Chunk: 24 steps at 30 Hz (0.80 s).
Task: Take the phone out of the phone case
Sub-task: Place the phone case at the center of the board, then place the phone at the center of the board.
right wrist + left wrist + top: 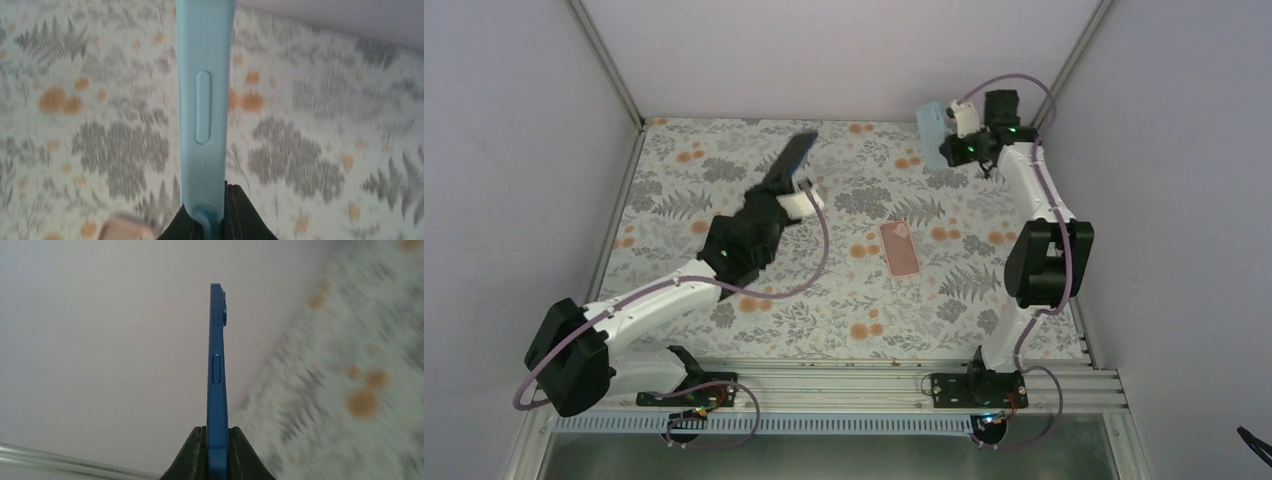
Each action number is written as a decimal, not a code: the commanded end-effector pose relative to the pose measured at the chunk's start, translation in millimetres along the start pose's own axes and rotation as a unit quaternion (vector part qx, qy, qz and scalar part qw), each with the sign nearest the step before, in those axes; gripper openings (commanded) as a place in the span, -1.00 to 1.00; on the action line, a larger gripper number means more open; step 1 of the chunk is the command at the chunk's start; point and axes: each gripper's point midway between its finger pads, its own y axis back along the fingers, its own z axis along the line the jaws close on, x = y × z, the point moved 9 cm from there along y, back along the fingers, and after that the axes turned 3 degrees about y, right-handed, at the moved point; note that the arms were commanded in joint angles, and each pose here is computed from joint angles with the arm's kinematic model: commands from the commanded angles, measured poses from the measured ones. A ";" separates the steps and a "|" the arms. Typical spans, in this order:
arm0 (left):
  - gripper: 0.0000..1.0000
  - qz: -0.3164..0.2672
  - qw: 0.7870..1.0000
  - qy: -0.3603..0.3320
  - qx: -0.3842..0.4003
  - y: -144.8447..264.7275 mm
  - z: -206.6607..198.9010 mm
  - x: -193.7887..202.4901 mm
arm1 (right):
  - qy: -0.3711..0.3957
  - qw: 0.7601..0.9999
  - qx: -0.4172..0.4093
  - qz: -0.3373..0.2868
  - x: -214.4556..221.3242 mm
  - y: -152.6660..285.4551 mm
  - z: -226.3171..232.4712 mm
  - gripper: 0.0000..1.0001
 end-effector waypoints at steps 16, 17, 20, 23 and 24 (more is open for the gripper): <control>-0.95 0.049 0.983 -0.165 0.064 10.9 -122.8 92.0 | -0.092 0.953 -0.194 0.213 213.7 7.7 26.7 -0.94; -0.95 0.050 0.982 -0.170 0.071 11.1 -126.8 94.4 | -0.094 0.954 -0.192 0.212 213.9 7.4 25.8 -0.93; -0.95 0.041 0.979 -0.175 0.099 13.5 -139.6 97.5 | -0.095 0.955 -0.193 0.203 212.6 10.2 23.0 -0.94; -0.95 0.042 0.975 -0.175 0.129 16.9 -153.0 100.1 | -0.098 0.957 -0.199 0.190 209.4 17.4 20.7 -0.94; -0.95 0.039 0.973 -0.177 0.141 19.2 -157.9 101.1 | -0.100 0.957 -0.197 0.187 208.9 19.3 19.2 -0.93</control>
